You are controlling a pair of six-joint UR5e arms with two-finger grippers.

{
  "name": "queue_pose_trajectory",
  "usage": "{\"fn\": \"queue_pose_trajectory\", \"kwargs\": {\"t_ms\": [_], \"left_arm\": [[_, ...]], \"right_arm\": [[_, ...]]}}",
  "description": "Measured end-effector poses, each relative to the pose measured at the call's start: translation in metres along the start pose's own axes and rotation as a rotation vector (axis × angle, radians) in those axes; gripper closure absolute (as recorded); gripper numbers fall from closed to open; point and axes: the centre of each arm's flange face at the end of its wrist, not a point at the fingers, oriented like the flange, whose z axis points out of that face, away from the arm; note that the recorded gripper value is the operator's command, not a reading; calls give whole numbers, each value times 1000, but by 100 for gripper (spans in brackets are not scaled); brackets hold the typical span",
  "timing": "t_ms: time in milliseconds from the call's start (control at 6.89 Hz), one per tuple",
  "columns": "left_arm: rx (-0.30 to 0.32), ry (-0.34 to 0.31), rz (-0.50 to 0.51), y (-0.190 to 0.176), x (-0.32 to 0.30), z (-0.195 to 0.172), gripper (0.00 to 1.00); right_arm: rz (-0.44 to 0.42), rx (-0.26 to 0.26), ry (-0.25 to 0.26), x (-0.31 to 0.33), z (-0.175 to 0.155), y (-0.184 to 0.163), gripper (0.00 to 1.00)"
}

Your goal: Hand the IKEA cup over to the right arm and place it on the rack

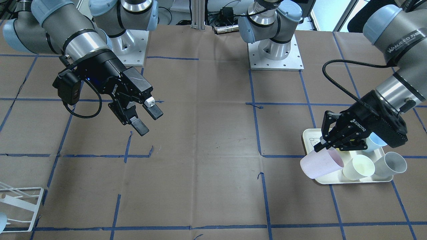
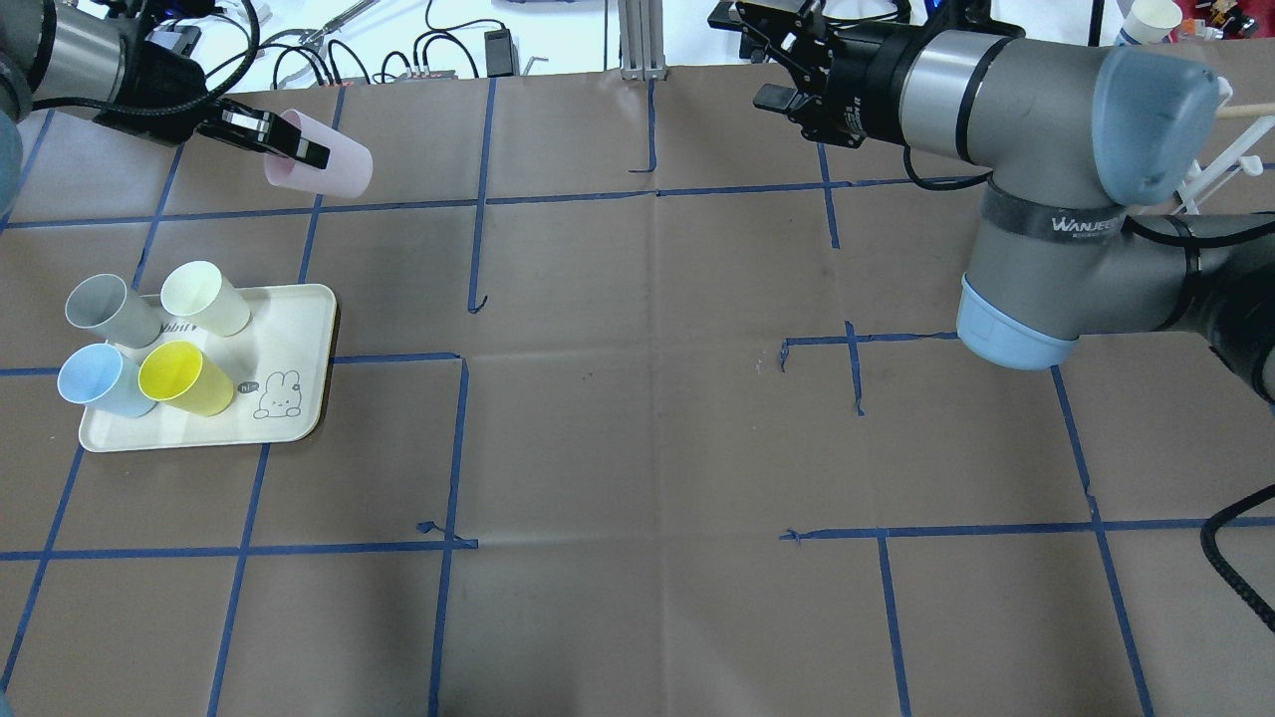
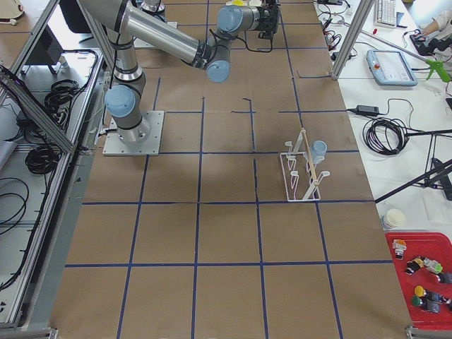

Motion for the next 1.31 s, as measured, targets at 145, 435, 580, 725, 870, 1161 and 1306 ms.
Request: {"fn": "queue_pose_trajectory", "kwargs": {"t_ms": [145,435,580,725,870,1161,1306], "left_arm": [[85,50,72,-10,-7,14,100],[208,118,220,-26,-2,39,100],[253,142,304,-32,8,54,100],[301,160,407,-34,24,76,100],[345,167,492,-29,41,98,100],[419,194,534,2,74,124,100],[462,210,520,19,89,131,100]], "right_arm": [[2,0,0,1,1,0,1],[5,0,0,2,1,0,1],[6,0,0,2,1,0,1],[8,0,1,3,1,0,1],[9,-1,2,4,2,0,1],[12,-2,4,5,3,0,1],[15,-3,5,6,4,0,2]]}}
